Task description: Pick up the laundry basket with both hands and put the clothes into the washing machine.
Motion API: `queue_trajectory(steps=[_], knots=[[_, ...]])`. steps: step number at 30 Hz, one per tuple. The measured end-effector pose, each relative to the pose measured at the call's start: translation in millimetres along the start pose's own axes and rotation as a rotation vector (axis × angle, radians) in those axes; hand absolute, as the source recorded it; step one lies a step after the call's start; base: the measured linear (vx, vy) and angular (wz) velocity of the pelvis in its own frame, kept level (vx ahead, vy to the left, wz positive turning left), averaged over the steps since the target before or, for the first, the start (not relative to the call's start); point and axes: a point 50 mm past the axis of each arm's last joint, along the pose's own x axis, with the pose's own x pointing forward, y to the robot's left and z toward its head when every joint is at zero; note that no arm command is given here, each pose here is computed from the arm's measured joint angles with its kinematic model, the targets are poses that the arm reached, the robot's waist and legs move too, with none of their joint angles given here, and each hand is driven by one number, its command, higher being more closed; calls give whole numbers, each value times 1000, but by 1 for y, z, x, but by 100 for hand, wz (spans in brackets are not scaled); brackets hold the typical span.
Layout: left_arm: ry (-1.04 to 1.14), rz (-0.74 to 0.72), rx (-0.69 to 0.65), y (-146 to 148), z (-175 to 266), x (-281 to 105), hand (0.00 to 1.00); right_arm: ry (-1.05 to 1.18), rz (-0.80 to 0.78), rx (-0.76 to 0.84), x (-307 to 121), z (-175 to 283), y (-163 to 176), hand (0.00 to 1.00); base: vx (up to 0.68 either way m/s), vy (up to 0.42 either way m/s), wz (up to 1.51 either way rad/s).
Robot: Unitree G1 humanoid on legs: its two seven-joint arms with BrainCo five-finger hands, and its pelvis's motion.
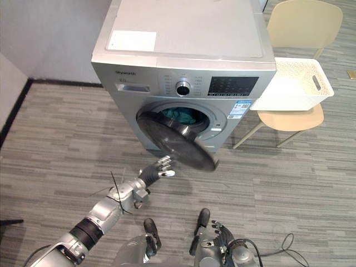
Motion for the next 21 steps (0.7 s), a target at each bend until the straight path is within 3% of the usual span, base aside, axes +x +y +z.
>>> queue_trajectory(steps=[9,12,21], knots=[[6,-51,36,-14,-4,4,0,8,19,-68,0,0,0,0,77,7,-1],[-12,-22,15,-14,-13,-13,0,20,19,-72,-1,-4,1,0,51,30,6],[-24,288,-162,16,-56,-81,0,56,2,-50,-2,-16,4,0,7,30,38]])
